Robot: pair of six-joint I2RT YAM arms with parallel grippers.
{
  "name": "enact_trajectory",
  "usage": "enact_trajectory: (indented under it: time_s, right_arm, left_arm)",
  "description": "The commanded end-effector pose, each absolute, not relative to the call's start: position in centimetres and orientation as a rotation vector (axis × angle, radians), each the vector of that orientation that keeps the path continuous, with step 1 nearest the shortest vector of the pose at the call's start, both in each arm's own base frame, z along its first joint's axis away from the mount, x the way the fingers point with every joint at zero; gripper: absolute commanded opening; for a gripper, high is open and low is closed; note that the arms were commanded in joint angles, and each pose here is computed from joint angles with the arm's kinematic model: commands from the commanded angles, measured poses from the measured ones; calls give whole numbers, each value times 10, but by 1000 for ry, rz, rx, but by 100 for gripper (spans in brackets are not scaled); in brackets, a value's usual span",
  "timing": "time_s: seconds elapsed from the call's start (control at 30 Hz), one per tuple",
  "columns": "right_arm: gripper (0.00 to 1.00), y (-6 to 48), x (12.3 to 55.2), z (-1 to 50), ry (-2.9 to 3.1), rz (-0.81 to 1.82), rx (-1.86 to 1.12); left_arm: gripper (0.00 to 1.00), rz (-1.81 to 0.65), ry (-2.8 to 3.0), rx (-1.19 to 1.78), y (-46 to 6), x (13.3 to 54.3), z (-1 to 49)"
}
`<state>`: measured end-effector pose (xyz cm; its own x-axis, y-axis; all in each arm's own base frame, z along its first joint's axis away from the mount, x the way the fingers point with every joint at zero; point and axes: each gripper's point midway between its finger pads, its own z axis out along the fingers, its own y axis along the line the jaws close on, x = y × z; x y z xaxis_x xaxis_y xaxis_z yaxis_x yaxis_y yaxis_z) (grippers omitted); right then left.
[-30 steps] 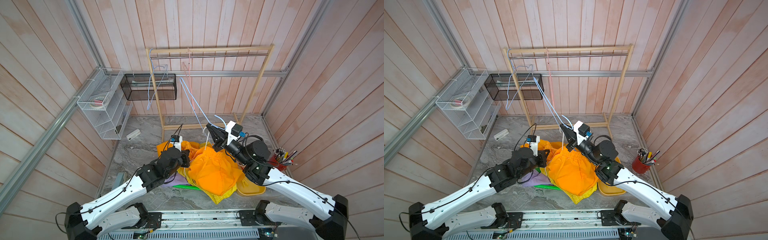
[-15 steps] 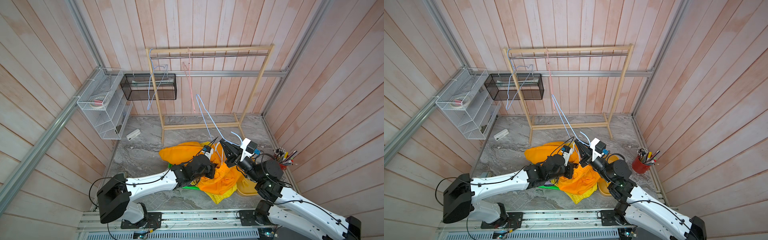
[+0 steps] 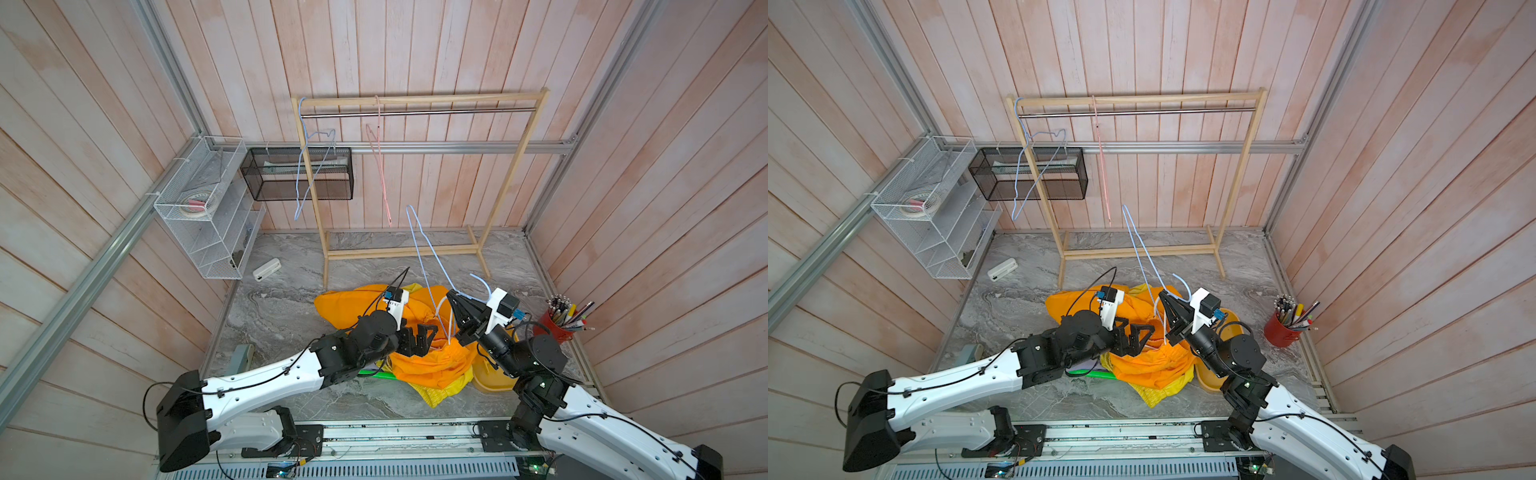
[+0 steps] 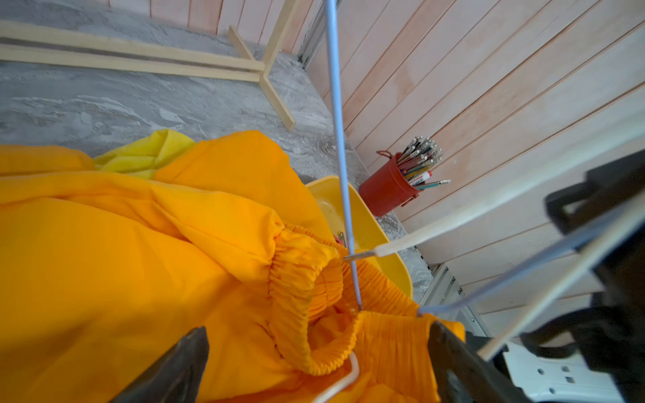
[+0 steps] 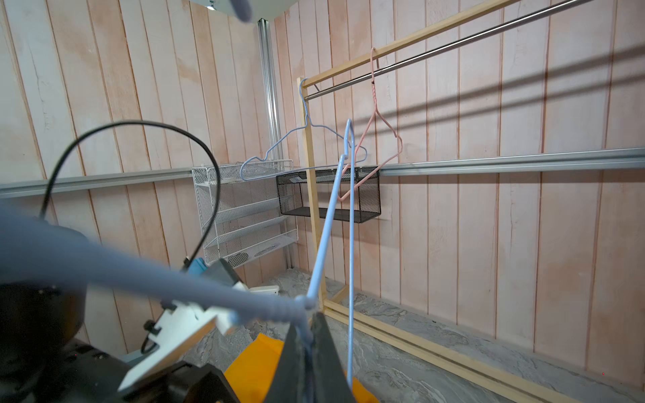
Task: Remove the clothespins securing shorts to the hanger
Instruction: Place the shorts in the basket, then place the hanger at the clothesline.
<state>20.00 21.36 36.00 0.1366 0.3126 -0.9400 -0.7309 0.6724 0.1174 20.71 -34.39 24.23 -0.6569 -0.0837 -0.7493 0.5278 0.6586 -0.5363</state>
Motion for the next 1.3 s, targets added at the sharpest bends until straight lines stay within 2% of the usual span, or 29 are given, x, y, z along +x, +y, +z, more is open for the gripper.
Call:
enact_trajectory:
  time_s: [0.0,0.23,0.4,0.5,0.53,0.6,0.8,0.87,1.0,1.03,1.07,1.13,1.17,1.27]
  right_arm:
    - [0,207,200,366,1189,797,-373]
    - [0,208,194,370,1168,830,-389]
    - [0,211,189,372,1154,871,-399]
    - [0,213,188,373,1154,882,-406]
    - [0,214,188,373,1155,884,-409]
    - [0,213,187,374,1150,890,-410]
    - [0,215,186,372,1155,907,-416]
    - [0,215,185,371,1155,913,-417]
    - [0,216,184,371,1157,920,-418]
    - [0,216,185,371,1156,919,-417]
    - [0,216,185,371,1158,920,-418]
    - [0,217,185,370,1159,924,-420]
    - [0,217,185,370,1160,924,-419]
    - [0,217,185,369,1166,926,-418]
  left_arm:
    - [100,-957,2041,281,-324,214,268]
    - [100,-1120,1970,159,-294,243,302]
    - [100,-1342,1865,160,-300,260,319]
    - [88,-1453,1832,192,-317,265,325]
    - [80,-1483,1824,209,-323,265,327]
    - [70,-1520,1823,224,-332,268,327]
    - [57,-1564,1805,230,-346,278,323]
    - [49,-1583,1791,230,-350,281,324]
    - [48,-1644,1752,239,-358,282,330]
    - [45,-1661,1748,242,-360,283,330]
    - [38,-1671,1744,243,-361,283,331]
    - [10,-1685,1740,247,-364,284,331]
    - [1,-1689,1741,246,-365,284,331]
    - [0,-1702,1733,248,-365,283,333]
